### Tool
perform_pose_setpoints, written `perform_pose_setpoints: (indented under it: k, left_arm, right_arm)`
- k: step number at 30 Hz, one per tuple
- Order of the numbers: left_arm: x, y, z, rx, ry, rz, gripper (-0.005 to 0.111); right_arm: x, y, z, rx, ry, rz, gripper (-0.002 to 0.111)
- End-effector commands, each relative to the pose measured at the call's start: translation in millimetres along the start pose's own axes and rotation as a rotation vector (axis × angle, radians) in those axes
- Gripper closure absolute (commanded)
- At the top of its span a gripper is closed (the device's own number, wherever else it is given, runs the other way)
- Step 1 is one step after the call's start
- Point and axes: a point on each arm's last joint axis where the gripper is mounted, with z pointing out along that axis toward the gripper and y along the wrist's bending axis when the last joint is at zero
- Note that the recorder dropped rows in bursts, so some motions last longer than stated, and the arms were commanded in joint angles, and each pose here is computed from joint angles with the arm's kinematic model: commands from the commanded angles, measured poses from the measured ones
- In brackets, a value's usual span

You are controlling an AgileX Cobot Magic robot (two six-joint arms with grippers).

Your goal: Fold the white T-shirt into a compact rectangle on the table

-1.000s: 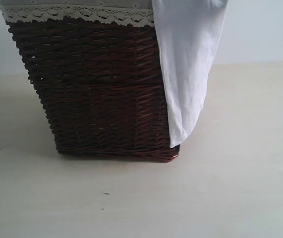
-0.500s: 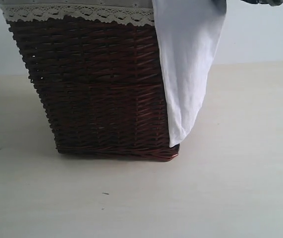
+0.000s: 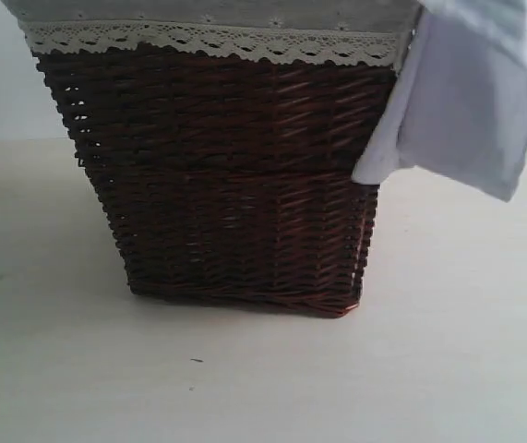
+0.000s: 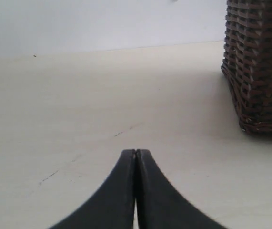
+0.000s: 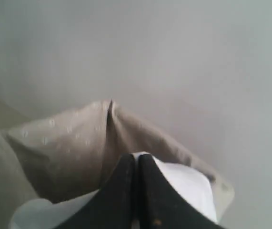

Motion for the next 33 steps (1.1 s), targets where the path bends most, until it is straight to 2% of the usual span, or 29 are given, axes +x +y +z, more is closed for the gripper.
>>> perform_pose_setpoints:
  k: [1,8,12,17,20,24,27,33]
  left_arm:
    - [-1,0.2,0,-0.003,-0.016,0.001,0.107]
    - [-1,0.2,0,-0.003,-0.016,0.001,0.107]
    - [-1,0.2,0,-0.003,-0.016,0.001,0.107]
    - [-1,0.2,0,-0.003,-0.016,0.001,0.107]
    - [-1,0.2,0,-0.003,-0.016,0.001,0.107]
    - [-1,0.2,0,-0.003,-0.016,0.001,0.107]
    - [-1,0.2,0,-0.003,-0.016,0.001,0.107]
    - [-1,0.2,0,-0.003,-0.016,0.001,0.107]
  right_arm:
    - [-68,19,-33,0.027,-0.218,0.002,0.108]
    - [-138,51,-76,-0.009,-0.413,-0.01,0.108]
    - [-159,75,-98,-0.097,-0.442,-0.053,0.108]
    - [-159,93,-107,-0.196,-0.366,-0.083,0.108]
    - [-160,96,-110,-0.202,-0.366,-0.074,0.108]
    - [-171,104,-126,-0.182,-0.485,-0.058,0.108]
    - [-174,113,-138,-0.162,-0.506,-0.098,0.108]
    - [-154,110,-131,-0.127,-0.288,-0.104,0.108]
